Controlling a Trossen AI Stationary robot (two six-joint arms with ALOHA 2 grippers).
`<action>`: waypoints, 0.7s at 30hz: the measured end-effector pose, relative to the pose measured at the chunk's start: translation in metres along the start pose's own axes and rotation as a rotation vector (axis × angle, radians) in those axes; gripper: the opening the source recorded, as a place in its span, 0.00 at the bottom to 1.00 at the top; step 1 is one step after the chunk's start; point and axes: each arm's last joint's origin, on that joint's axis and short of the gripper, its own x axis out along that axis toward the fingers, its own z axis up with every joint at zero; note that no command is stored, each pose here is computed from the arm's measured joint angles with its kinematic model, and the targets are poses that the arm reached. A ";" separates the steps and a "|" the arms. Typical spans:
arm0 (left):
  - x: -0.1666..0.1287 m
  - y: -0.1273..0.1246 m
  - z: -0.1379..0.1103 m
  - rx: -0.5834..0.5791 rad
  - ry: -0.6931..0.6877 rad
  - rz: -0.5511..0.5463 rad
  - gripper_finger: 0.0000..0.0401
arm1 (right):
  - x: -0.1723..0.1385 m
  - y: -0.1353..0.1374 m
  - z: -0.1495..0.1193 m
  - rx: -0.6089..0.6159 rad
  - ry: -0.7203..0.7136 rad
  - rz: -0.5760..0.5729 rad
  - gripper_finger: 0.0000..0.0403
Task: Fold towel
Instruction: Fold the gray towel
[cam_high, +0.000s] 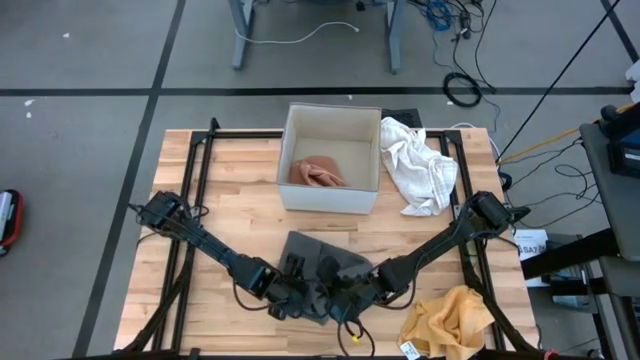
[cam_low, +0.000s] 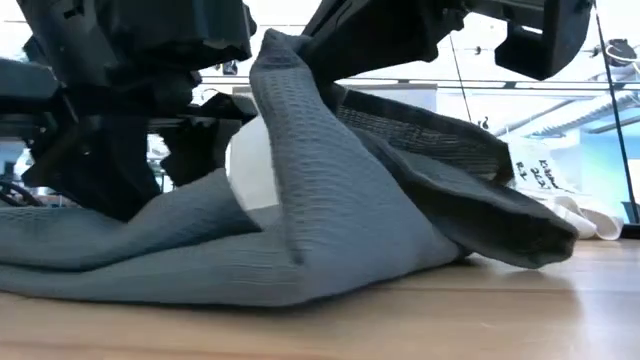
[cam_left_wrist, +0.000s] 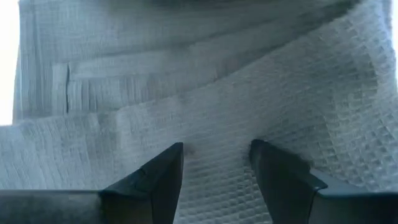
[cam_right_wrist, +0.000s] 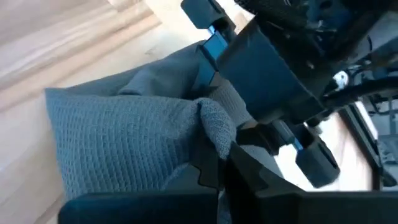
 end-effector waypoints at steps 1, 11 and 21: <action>0.001 0.000 0.002 0.007 -0.016 -0.005 0.50 | 0.002 -0.001 0.000 0.005 -0.010 0.013 0.00; 0.001 0.000 0.013 0.030 -0.136 -0.033 0.50 | 0.034 -0.001 -0.007 0.056 -0.089 0.025 0.00; -0.007 0.003 0.011 0.033 -0.105 -0.011 0.50 | 0.055 0.011 -0.013 0.061 -0.081 0.001 0.00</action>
